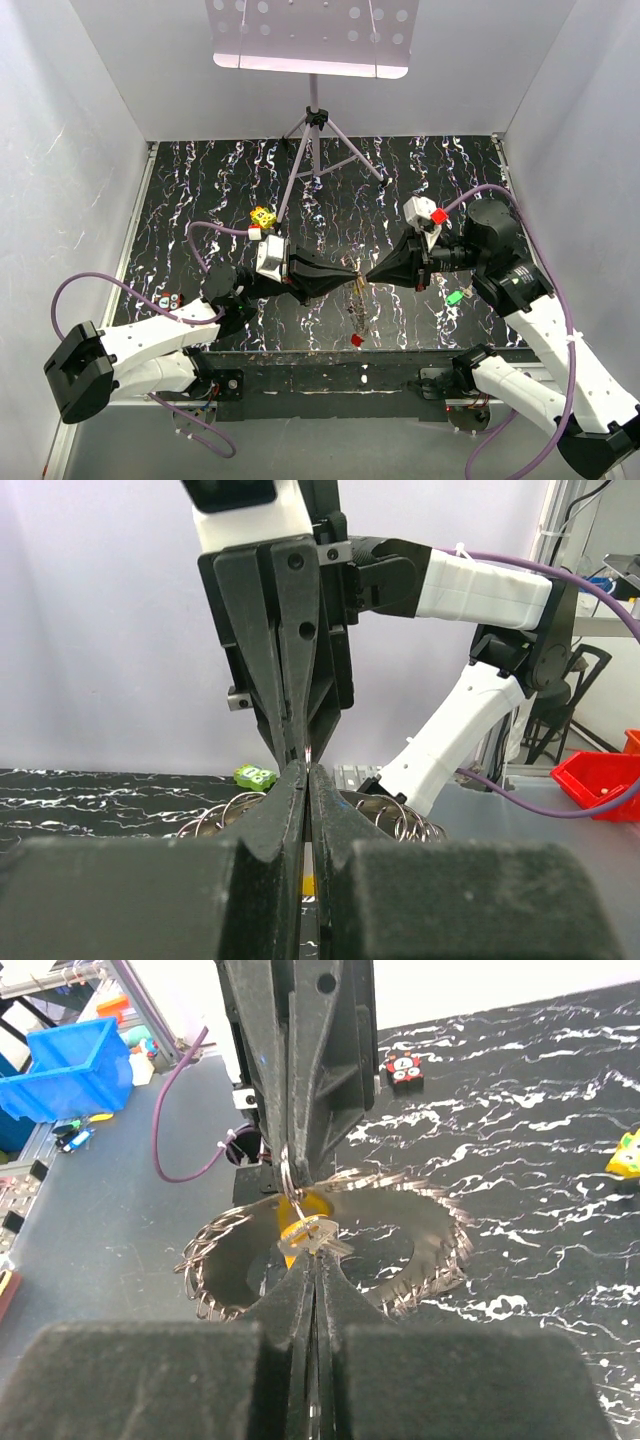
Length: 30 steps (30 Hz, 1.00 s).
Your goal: Put the keys on the keyring
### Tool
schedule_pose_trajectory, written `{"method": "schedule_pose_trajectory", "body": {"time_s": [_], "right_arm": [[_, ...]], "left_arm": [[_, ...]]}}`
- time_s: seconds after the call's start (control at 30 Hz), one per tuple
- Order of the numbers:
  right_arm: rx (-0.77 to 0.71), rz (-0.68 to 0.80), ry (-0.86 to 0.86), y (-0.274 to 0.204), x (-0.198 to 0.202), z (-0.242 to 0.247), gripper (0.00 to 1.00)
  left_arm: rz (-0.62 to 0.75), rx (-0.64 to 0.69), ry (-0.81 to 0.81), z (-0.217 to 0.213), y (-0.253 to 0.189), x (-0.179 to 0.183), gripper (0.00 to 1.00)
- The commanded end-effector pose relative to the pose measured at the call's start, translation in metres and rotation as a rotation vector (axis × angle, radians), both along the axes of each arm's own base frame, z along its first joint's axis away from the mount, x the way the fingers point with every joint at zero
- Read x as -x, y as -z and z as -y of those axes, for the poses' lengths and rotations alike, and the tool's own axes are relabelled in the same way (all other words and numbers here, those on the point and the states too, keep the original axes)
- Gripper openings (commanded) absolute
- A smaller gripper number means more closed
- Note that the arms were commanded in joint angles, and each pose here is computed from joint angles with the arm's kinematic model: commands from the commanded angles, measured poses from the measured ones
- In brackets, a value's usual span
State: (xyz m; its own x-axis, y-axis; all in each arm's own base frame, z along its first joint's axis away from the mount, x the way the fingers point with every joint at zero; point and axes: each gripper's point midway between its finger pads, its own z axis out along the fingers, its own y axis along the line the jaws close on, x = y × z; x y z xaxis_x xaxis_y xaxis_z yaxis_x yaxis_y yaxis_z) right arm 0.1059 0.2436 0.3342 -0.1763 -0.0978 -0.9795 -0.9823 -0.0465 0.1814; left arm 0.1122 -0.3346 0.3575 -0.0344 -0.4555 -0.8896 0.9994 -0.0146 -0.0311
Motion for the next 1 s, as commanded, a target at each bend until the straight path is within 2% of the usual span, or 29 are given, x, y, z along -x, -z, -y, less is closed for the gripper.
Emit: {"method": "schedule_pose_trajectory", "body": {"time_s": [0.0, 0.17, 0.23, 0.3, 0.37, 0.53, 0.77, 0.9, 0.97], "right_arm": [[-0.007, -0.053, -0.039, 0.004, 0.003, -0.005, 0.01], [-0.006, -0.045, -0.036, 0.001, 0.003, -0.006, 0.03], [-0.005, 0.004, -0.035, -0.005, 0.005, -0.001, 0.22], [-0.015, 0.135, -0.034, -0.015, 0.004, 0.005, 0.45], [-0.022, 0.205, -0.051, -0.024, 0.008, 0.009, 0.51], [-0.048, 0.189, -0.117, -0.022, 0.012, 0.005, 0.53], [-0.033, 0.126, -0.069, -0.01, -0.004, -0.006, 0.5], [-0.023, 0.104, -0.068, -0.003, -0.006, -0.009, 0.46], [-0.024, 0.096, -0.081, -0.002, -0.005, -0.011, 0.41]], "left_arm": [[0.044, 0.066, -0.013, -0.005, -0.022, 0.002, 0.0], [0.036, 0.058, -0.001, -0.002, -0.018, 0.001, 0.0], [0.038, 0.051, -0.008, -0.003, -0.016, 0.002, 0.0], [0.039, 0.034, -0.015, -0.003, -0.013, 0.001, 0.0], [0.041, 0.014, -0.014, -0.003, -0.009, 0.001, 0.0], [0.048, -0.002, 0.006, 0.001, -0.008, 0.003, 0.0], [0.048, 0.0, 0.01, 0.001, -0.01, 0.004, 0.0], [0.048, 0.007, 0.016, 0.001, -0.012, 0.004, 0.0], [0.048, 0.007, 0.012, 0.001, -0.012, 0.003, 0.0]]}}
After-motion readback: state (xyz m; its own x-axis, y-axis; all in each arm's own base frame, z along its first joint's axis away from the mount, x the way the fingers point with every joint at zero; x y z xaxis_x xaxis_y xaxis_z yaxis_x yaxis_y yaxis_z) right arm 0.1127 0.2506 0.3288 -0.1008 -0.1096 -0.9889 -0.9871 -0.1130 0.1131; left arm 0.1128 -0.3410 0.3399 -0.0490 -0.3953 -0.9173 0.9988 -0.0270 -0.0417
